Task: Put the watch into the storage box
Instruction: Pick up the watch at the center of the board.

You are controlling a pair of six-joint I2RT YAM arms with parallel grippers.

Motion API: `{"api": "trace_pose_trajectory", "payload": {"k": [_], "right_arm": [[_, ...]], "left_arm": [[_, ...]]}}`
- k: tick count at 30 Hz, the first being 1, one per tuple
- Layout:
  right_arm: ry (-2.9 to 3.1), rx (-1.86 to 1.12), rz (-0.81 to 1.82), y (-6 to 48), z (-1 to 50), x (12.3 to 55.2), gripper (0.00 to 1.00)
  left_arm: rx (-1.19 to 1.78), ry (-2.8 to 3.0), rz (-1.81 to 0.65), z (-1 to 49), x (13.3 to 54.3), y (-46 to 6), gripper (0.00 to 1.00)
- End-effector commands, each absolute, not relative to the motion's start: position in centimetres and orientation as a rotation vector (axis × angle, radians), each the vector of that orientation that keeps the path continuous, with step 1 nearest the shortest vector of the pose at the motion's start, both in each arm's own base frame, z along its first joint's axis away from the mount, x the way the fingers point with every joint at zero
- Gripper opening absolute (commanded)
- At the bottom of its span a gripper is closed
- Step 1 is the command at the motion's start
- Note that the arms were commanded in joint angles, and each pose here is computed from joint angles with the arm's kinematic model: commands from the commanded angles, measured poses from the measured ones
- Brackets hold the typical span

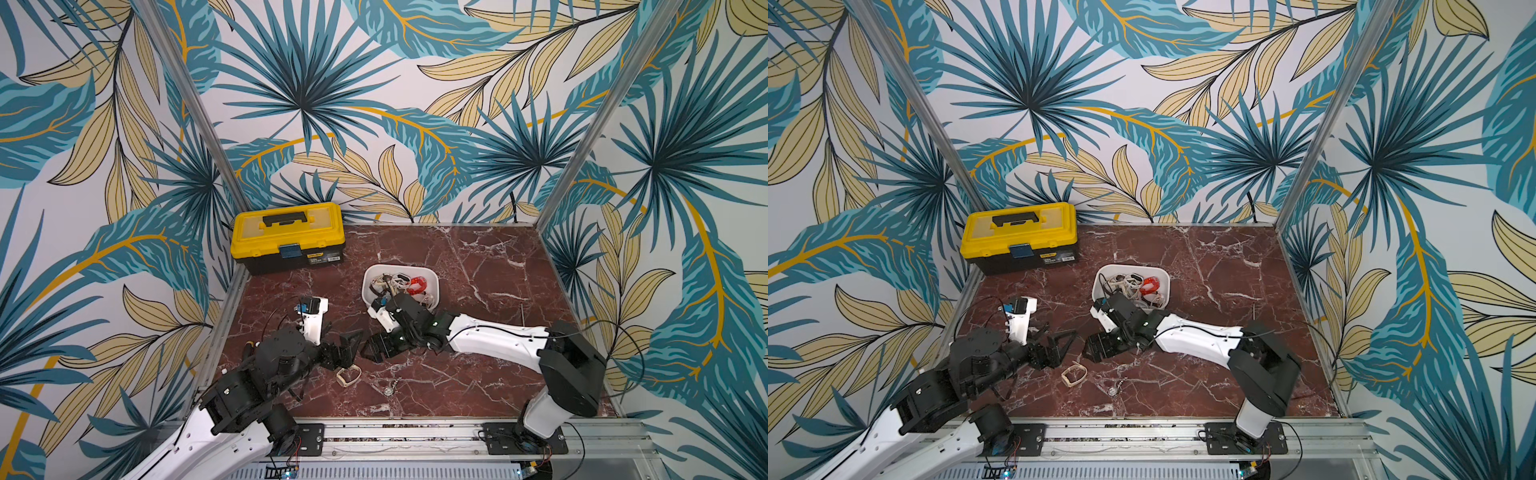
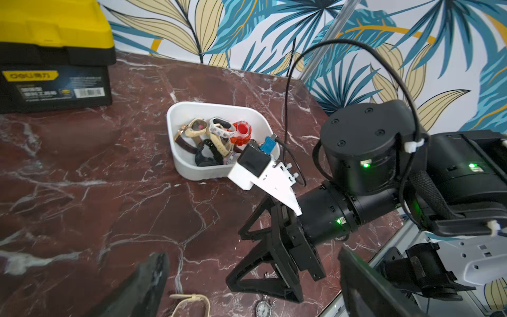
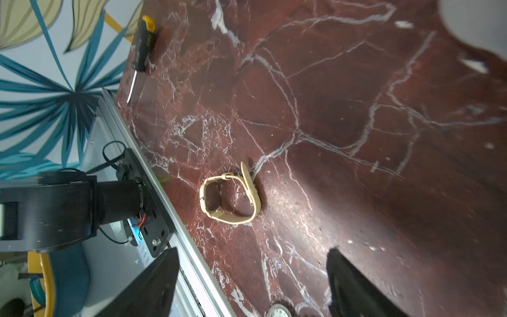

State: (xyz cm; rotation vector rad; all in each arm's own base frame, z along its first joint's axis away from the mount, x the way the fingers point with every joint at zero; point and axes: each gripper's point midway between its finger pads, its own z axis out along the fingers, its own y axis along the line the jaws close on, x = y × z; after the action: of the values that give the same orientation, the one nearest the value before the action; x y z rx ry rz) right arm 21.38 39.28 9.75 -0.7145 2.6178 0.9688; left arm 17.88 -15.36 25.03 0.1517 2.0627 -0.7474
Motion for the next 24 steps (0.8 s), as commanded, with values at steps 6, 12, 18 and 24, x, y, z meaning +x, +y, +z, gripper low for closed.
{"api": "trace_pose_trajectory", "payload": {"k": [6, 12, 18, 24], "right_arm": [[2.755, -0.794, 0.976, 41.4, 5.7, 20.2, 0.74], [2.776, -0.855, 0.908, 42.4, 4.3, 19.5, 0.71], [2.817, -0.875, 0.796, 41.8, 3.2, 19.1, 0.67], [2.833, -0.868, 0.749, 41.8, 2.5, 19.0, 0.63]], "left_arm": [[0.101, 2.045, -0.728, 25.0, 15.9, -12.3, 1.0], [0.127, 2.068, -0.737, 24.6, 15.8, -12.8, 1.0], [-0.005, 2.172, -0.645, 23.5, 16.0, -11.1, 1.0], [-0.071, 2.301, -0.675, 22.8, 14.2, -10.7, 0.96]]}}
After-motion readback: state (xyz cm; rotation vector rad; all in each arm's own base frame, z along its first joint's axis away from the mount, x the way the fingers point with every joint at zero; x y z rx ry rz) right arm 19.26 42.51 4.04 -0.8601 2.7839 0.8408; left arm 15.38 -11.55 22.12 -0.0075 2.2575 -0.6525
